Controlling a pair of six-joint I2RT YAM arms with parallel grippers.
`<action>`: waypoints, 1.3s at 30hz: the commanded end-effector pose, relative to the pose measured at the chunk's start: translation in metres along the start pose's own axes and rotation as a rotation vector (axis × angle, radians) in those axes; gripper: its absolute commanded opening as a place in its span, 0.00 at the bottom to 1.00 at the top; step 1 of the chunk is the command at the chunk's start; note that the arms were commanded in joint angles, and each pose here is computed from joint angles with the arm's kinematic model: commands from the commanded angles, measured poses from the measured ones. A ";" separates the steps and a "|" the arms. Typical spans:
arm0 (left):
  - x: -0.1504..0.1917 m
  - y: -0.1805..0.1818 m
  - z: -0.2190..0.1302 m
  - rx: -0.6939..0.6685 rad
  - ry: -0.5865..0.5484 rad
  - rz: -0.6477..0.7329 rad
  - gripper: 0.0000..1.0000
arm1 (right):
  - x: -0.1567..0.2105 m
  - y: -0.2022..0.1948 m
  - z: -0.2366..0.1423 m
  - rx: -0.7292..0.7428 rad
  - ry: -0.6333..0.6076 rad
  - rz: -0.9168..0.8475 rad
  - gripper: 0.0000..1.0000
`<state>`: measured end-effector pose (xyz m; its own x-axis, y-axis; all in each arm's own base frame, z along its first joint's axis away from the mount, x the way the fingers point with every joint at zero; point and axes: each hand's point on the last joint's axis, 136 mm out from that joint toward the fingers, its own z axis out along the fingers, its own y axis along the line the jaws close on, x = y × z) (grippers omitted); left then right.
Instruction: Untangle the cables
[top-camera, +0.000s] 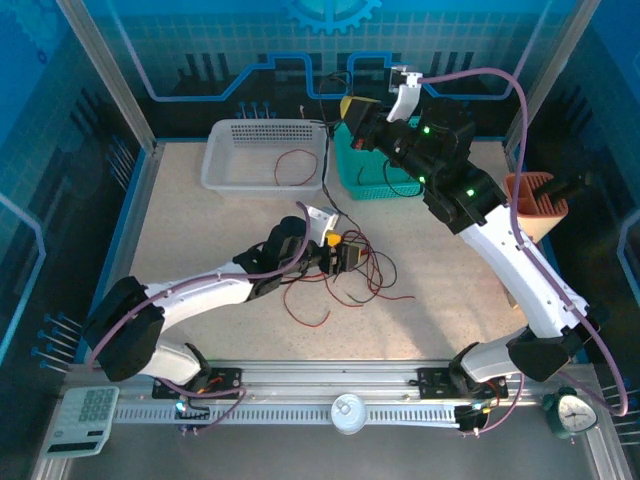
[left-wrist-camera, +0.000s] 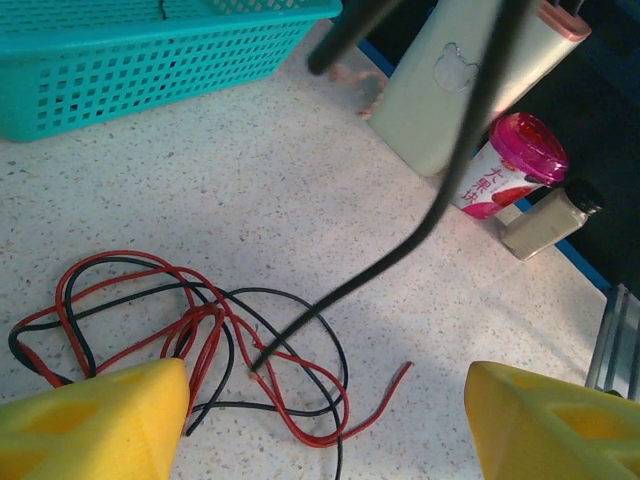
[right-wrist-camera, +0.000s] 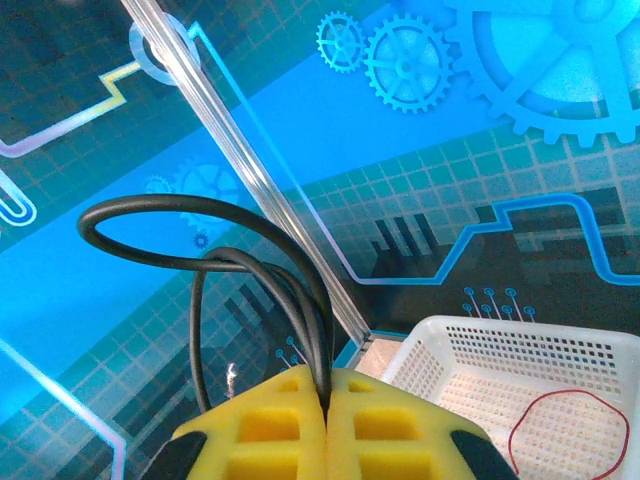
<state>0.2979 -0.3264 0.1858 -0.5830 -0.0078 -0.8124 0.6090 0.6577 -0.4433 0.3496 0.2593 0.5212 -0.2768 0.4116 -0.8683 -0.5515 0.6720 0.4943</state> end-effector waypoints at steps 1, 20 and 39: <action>-0.008 -0.001 0.002 -0.008 -0.058 0.022 0.74 | -0.020 0.012 -0.005 -0.021 -0.072 -0.002 0.00; -0.034 -0.021 0.014 0.118 -0.224 0.068 0.49 | -0.029 0.007 -0.019 -0.004 -0.151 0.103 0.00; -0.044 -0.030 0.015 0.162 -0.247 0.037 0.05 | -0.029 -0.009 -0.024 0.063 -0.188 0.108 0.00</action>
<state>0.3165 -0.3511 0.2051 -0.4502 -0.1537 -0.8796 0.6821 0.5766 -0.4498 0.3521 0.2350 0.5256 -0.2274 0.5536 -0.8011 -0.4685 0.6590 0.5884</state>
